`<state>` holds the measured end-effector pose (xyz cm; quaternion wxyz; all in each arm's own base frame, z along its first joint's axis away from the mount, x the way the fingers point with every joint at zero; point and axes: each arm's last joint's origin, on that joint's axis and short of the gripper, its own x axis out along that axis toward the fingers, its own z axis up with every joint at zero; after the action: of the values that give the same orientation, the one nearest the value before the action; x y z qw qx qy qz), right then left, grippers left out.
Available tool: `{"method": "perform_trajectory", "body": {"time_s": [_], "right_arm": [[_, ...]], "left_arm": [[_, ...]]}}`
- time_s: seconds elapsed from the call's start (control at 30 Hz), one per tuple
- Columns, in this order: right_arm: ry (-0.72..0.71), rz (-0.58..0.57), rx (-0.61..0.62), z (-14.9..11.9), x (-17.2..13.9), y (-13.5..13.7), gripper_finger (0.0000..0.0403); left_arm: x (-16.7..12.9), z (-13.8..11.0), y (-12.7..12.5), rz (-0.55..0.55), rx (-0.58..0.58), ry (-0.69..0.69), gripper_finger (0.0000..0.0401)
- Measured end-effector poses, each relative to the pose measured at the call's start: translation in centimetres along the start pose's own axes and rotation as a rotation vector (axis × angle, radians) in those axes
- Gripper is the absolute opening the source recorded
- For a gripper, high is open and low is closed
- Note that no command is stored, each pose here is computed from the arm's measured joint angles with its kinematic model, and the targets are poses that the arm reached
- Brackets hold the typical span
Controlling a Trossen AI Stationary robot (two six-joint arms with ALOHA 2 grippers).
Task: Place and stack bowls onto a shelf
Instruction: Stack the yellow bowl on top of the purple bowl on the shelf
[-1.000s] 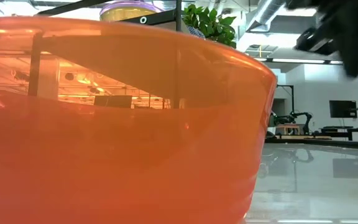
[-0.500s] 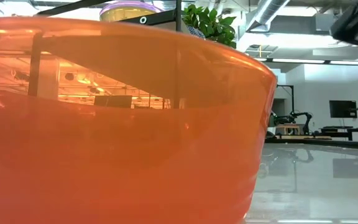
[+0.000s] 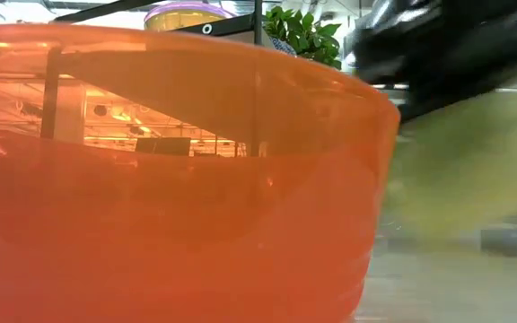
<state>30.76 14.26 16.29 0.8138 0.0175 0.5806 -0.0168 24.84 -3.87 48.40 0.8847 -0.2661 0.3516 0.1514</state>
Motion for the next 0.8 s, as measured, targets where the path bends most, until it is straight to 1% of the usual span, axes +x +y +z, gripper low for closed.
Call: {"method": "perform_trajectory", "body": {"time_s": [0.03, 0.07, 0.1, 0.13, 0.2, 0.23, 0.3, 0.37, 0.47, 0.53, 0.63, 0.7, 0.77, 0.8], "right_arm": [[-0.055, -0.104, 0.046, 0.6, 0.0, -1.1, 0.0017], [-0.099, -0.184, 0.088, 1.0, -0.4, -2.1, 0.0017], [-0.147, -0.235, 0.112, 1.3, -1.3, -2.9, 0.0017], [-0.212, -0.257, 0.120, 1.7, -2.5, -3.2, 0.0017], [-0.358, -0.242, 0.152, 2.3, -5.5, -3.1, 0.0020], [-0.411, -0.234, 0.160, 2.2, -6.8, -2.9, 0.0024], [-0.474, -0.218, 0.166, 1.9, -8.8, -2.6, 0.0029], [-0.494, -0.211, 0.189, 1.3, -10.1, -2.8, 0.0030], [-0.490, -0.211, 0.265, 0.4, -11.6, -3.3, 0.0021], [-0.462, -0.249, 0.327, -0.4, -11.9, -3.7, 0.0017], [-0.442, -0.343, 0.437, -0.7, -11.5, -4.9, 0.0017], [-0.430, -0.394, 0.490, -0.4, -10.6, -5.7, 0.0017], [-0.415, -0.414, 0.541, -0.3, -9.1, -6.3, 0.0017], [-0.406, -0.404, 0.563, -0.3, -8.2, -6.5, 0.0017]], "left_arm": [[0.0, -0.1, -0.2, -0.007, 0.004, 0.001, 0.0144], [-0.1, -0.2, -0.3, -0.011, 0.003, 0.003, 0.0144], [-0.1, -0.4, -0.5, -0.017, 0.005, 0.008, 0.0143], [-0.2, -0.6, -0.6, -0.023, 0.007, 0.011, 0.0143], [-0.3, -0.8, -0.9, -0.031, 0.021, 0.015, 0.0143], [-0.3, -0.9, -1.0, -0.031, 0.032, 0.014, 0.0143], [-0.3, -1.0, -1.1, -0.028, 0.047, 0.010, 0.0143], [-0.4, -1.0, -1.1, -0.016, 0.059, 0.001, 0.0143], [-0.4, -1.0, -1.0, 0.006, 0.076, -0.015, 0.0143], [-0.4, -1.1, -0.9, 0.030, 0.082, -0.018, 0.0143], [-0.4, -1.1, -0.7, 0.065, 0.086, -0.034, 0.0143], [-0.4, -1.2, -0.6, 0.092, 0.094, -0.036, 0.0143], [-0.4, -1.2, -0.4, 0.130, 0.112, -0.042, 0.0143], [-0.4, -1.3, -0.2, 0.166, 0.117, -0.051, 0.0143]]}}
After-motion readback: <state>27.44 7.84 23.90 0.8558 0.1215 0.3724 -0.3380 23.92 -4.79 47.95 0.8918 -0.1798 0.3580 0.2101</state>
